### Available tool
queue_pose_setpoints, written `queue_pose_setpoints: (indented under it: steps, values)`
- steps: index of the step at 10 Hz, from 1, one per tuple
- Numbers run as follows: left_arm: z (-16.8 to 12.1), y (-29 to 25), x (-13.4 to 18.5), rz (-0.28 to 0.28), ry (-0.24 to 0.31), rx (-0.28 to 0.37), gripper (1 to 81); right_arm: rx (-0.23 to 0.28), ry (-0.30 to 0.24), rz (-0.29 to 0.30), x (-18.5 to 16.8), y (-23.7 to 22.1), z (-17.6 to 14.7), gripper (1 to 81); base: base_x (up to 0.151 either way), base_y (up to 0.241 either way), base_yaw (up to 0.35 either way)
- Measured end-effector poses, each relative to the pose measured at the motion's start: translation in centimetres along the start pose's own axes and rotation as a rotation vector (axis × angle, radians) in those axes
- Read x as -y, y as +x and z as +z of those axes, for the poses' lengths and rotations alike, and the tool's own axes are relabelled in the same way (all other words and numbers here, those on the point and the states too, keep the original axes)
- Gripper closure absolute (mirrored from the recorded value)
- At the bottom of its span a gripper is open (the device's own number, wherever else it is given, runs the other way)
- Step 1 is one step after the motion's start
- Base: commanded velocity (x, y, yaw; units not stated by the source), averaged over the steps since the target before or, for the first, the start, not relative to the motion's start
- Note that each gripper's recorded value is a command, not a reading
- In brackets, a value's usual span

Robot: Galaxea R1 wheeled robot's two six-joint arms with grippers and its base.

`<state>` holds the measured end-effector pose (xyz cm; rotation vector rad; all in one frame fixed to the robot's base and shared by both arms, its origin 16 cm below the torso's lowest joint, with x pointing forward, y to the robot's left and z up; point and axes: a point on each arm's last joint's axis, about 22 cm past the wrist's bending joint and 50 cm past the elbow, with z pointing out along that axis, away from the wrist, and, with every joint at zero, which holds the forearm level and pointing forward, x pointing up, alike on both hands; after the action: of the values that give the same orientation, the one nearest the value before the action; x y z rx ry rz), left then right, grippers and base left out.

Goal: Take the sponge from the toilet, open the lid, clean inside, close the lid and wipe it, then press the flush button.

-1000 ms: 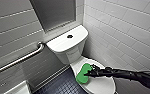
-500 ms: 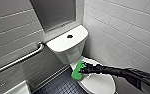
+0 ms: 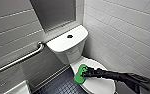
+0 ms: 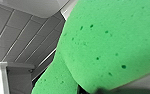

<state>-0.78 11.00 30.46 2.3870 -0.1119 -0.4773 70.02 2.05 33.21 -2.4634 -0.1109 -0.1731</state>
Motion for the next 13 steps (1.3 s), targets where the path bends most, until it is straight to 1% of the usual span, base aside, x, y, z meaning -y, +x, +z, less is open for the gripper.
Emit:
queue_pose_setpoints:
  steps: [1,3,5,6,8,10,11,13]
  values:
    - [0.0,0.0,0.1,0.000,0.002,0.000,1.0,0.006,0.002,0.003,-0.5,-0.4,-0.5,81.1,0.000,0.000,0.000]
    - [0.1,0.0,0.3,0.000,0.007,0.001,1.0,0.026,-0.007,0.019,-2.8,-1.7,-2.6,81.1,0.000,0.000,0.000]
    - [0.3,0.1,0.1,0.001,0.006,0.000,1.0,0.029,-0.016,0.051,-5.4,-3.1,-4.4,81.1,0.000,0.000,0.000]
    - [0.2,0.0,0.4,0.000,0.013,-0.003,1.0,0.022,-0.003,0.066,-6.2,-4.3,-4.9,81.1,0.000,0.000,0.000]
    - [0.3,0.3,0.5,0.000,0.015,-0.015,1.0,0.031,0.008,0.109,-8.1,-7.3,-6.4,81.1,0.000,0.000,0.000]
    - [0.4,0.4,0.3,0.003,0.013,-0.017,1.0,0.058,-0.007,0.143,-10.6,-10.2,-8.9,81.1,0.000,0.000,0.000]
    - [0.5,0.4,0.1,0.004,0.010,-0.017,1.0,0.070,-0.024,0.168,-12.3,-11.8,-10.5,81.1,0.000,0.000,0.000]
    - [0.3,0.4,0.4,0.004,0.015,-0.016,1.0,0.075,-0.047,0.220,-15.2,-14.8,-13.2,81.1,0.000,0.000,0.000]
